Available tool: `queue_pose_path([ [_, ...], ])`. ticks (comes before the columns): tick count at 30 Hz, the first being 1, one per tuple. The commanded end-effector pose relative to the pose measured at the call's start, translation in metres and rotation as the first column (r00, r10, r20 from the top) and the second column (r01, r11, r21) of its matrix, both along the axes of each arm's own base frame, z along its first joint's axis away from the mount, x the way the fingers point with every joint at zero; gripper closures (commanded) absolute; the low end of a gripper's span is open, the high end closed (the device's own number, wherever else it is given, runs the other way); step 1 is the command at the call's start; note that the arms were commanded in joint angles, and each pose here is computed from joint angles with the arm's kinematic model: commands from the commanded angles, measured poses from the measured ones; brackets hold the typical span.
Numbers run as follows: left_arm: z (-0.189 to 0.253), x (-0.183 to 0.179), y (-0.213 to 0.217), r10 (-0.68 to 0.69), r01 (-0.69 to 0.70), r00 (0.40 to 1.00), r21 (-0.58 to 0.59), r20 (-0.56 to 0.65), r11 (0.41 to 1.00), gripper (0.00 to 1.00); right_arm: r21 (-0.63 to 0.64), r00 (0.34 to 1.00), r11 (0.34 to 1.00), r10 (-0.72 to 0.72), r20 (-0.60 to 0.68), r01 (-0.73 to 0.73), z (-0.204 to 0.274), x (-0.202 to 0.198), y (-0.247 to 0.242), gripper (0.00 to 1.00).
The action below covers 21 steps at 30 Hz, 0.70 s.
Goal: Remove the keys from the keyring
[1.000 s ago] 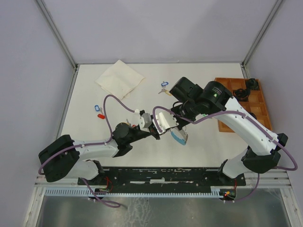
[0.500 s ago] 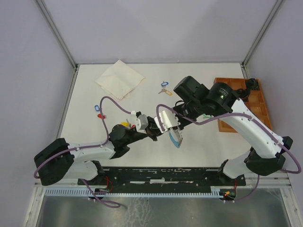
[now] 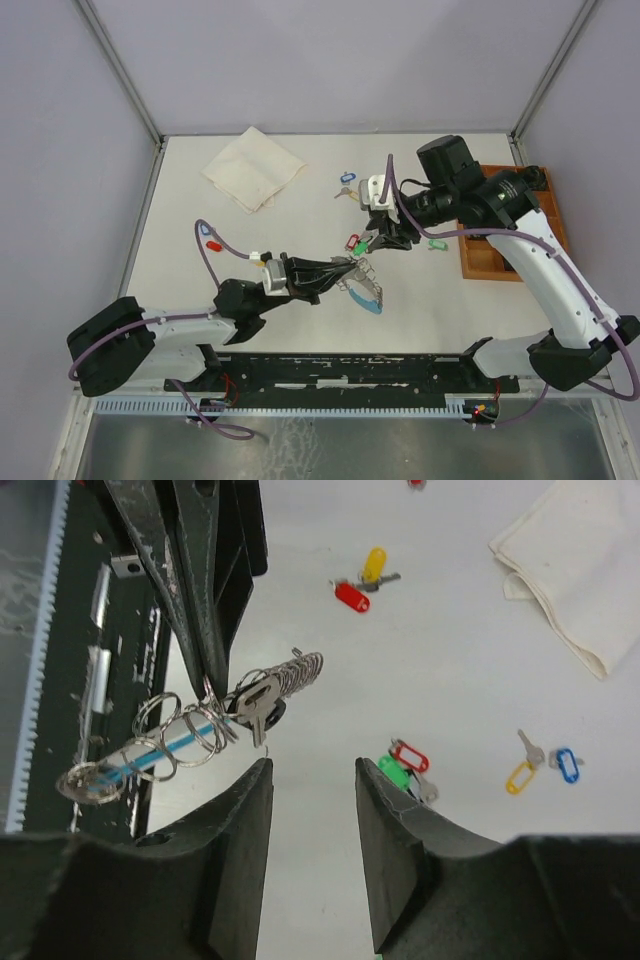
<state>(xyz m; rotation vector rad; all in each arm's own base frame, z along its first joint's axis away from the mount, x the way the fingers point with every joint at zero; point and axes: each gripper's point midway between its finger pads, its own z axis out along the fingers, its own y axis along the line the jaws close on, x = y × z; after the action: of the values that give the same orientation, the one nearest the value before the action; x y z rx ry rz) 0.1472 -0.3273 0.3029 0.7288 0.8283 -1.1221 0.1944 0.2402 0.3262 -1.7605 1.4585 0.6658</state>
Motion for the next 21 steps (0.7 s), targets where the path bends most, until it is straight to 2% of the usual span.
queue_pose_path([
  [1, 0.051, -0.014, 0.023, 0.037, -0.006, 0.985, -0.182, 0.168, 0.983, 0.97, 0.242, 0.991, 0.969, 0.08, -0.105, -0.053, 0.031, -0.008, 0.03, 0.55],
  [3, 0.052, -0.016, 0.024, 0.036, -0.003, 0.983, -0.18, 0.182, 0.984, 0.97, 0.261, 0.987, 0.96, 0.13, -0.09, -0.102, 0.033, -0.012, 0.032, 0.55],
  [7, 0.051, -0.017, 0.025, 0.01, 0.016, 0.981, -0.134, 0.191, 0.991, 0.97, 0.232, 0.974, 0.946, 0.222, 0.035, -0.224, 0.031, -0.01, 0.03, 0.55],
  [11, 0.049, -0.017, 0.027, -0.008, 0.026, 0.984, -0.1, 0.179, 0.995, 0.97, 0.225, 0.919, 0.891, 0.381, 0.099, -0.393, 0.024, -0.025, 0.03, 0.59],
  [17, 0.048, -0.015, 0.031, -0.013, 0.031, 0.985, -0.104, 0.169, 0.994, 0.97, 0.228, 0.909, 0.881, 0.404, 0.096, -0.416, 0.015, -0.028, 0.031, 0.6],
  [21, 0.048, -0.012, 0.03, -0.01, 0.028, 0.986, -0.104, 0.165, 0.994, 0.97, 0.241, 0.894, 0.861, 0.434, 0.107, -0.447, 0.016, -0.043, 0.025, 0.61],
])
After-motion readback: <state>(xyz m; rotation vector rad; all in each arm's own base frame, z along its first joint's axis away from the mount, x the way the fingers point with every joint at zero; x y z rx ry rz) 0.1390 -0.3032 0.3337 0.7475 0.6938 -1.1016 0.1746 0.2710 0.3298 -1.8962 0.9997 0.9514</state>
